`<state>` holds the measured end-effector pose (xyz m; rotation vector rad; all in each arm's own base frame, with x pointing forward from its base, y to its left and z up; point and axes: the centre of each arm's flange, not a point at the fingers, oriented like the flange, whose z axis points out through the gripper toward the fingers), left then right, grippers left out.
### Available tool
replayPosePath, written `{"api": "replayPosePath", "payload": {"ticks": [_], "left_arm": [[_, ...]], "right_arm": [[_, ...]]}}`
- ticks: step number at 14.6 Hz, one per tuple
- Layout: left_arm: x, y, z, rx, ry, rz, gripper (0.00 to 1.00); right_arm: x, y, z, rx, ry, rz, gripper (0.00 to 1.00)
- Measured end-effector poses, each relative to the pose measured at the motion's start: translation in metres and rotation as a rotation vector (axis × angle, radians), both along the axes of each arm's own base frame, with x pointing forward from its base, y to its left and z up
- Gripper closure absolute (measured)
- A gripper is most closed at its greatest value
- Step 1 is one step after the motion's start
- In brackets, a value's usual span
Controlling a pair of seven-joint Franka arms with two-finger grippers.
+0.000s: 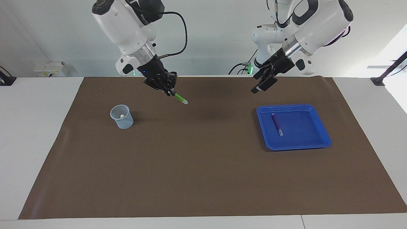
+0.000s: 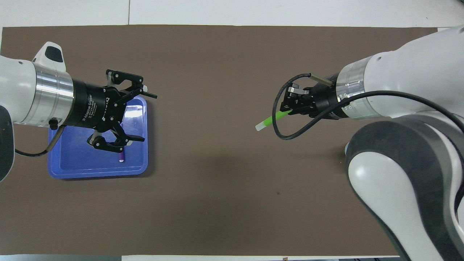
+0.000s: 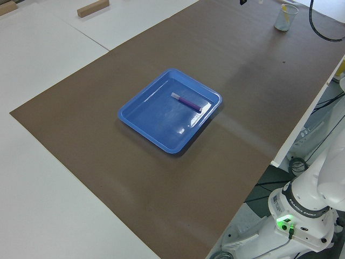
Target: Right arm passes pens to left for tray arrangement
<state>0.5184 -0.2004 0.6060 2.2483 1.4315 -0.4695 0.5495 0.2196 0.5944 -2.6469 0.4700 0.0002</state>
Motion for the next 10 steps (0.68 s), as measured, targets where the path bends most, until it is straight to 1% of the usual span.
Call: {"api": "replayPosePath", "payload": {"ticks": [2,4,6,8,10], "left_arm": [[0.0,0.0,-0.001,0.001,0.017,0.025,0.0],[0.0,0.001,-0.001,-0.008,0.058,0.087,0.0],[0.001,0.002,-0.001,-0.036,0.14,0.205,0.0],[0.001,0.0,-0.004,-0.069,0.224,0.326,0.0],[-0.005,-0.009,-0.01,-0.093,0.267,0.387,0.0]], "right_arm": [[-0.004,0.02,-0.003,0.06,0.005,-0.101,0.83],[-0.01,0.041,-0.008,0.088,-0.001,-0.156,0.83],[-0.023,0.065,-0.012,0.113,-0.007,-0.206,0.83],[-0.035,0.085,-0.014,0.138,-0.001,-0.261,0.83],[-0.044,0.097,-0.014,0.153,0.002,-0.287,0.83]]}}
